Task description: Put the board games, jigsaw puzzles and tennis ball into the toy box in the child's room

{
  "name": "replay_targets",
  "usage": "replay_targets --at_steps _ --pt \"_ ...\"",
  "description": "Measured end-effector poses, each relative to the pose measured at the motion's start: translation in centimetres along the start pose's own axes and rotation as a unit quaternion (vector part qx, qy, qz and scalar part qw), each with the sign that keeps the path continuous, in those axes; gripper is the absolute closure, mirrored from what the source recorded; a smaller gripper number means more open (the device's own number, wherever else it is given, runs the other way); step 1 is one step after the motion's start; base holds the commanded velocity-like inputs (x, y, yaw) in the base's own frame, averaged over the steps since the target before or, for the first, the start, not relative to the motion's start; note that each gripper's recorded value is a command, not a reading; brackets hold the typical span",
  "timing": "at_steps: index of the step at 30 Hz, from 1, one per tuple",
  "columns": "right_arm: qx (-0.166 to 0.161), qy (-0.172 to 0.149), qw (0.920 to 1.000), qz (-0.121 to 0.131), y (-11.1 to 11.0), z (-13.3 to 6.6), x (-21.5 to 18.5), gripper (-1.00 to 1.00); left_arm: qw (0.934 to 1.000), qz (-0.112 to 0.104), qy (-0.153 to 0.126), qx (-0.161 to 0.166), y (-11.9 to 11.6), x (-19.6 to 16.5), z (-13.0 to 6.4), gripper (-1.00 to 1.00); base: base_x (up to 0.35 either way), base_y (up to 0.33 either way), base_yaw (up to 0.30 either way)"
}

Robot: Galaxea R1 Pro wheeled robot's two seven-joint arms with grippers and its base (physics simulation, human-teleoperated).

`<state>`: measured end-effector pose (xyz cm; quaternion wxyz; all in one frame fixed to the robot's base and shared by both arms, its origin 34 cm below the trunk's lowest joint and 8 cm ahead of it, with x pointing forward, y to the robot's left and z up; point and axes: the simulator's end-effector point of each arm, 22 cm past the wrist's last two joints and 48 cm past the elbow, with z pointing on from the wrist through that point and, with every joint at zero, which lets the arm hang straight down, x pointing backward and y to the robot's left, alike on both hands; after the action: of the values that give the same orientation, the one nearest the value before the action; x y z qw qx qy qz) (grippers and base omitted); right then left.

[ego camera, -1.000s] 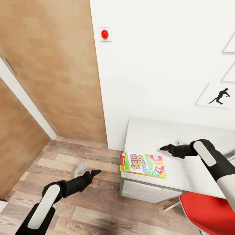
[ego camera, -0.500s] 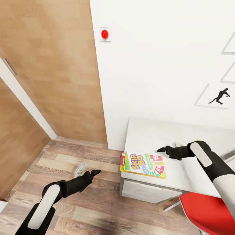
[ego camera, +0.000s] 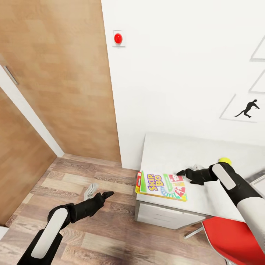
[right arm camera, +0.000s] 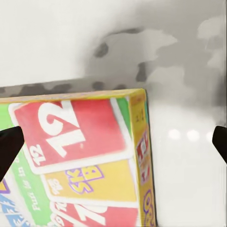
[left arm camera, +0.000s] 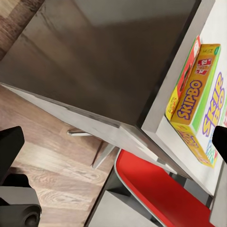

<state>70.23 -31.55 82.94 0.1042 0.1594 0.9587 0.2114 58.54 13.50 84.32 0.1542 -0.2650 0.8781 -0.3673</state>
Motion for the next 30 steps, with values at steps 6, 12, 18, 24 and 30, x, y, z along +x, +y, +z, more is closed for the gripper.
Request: replay_targets --at_steps 6,12,18,24,30 --pt "0.006 0.01 0.9998 0.013 -0.9 0.4 0.6 -1.0 1.0 0.0 0.0 0.0 0.0 0.0 0.0 -1.0 0.0 0.0 0.0" --pt "0.005 0.015 0.9995 0.027 -1.4 0.6 0.9 -1.0 1.0 0.0 0.0 0.0 0.0 0.0 -0.1 -1.0 0.0 0.0 0.0" --pt "0.004 0.015 0.9994 0.03 -1.4 0.6 0.9 -1.0 1.0 0.001 0.0 0.0 0.0 0.0 -0.1 -1.0 0.0 0.0 0.0" --pt "0.003 0.015 0.9994 0.031 -1.4 0.6 0.9 -1.0 1.0 0.001 0.0 0.0 0.0 0.0 -0.1 -1.0 0.0 0.0 0.0" --pt "0.006 0.016 0.9994 0.03 -1.6 0.5 0.9 -1.0 1.0 0.001 -0.001 0.0 0.0 0.0 -0.1 -1.0 0.0 0.0 0.046"
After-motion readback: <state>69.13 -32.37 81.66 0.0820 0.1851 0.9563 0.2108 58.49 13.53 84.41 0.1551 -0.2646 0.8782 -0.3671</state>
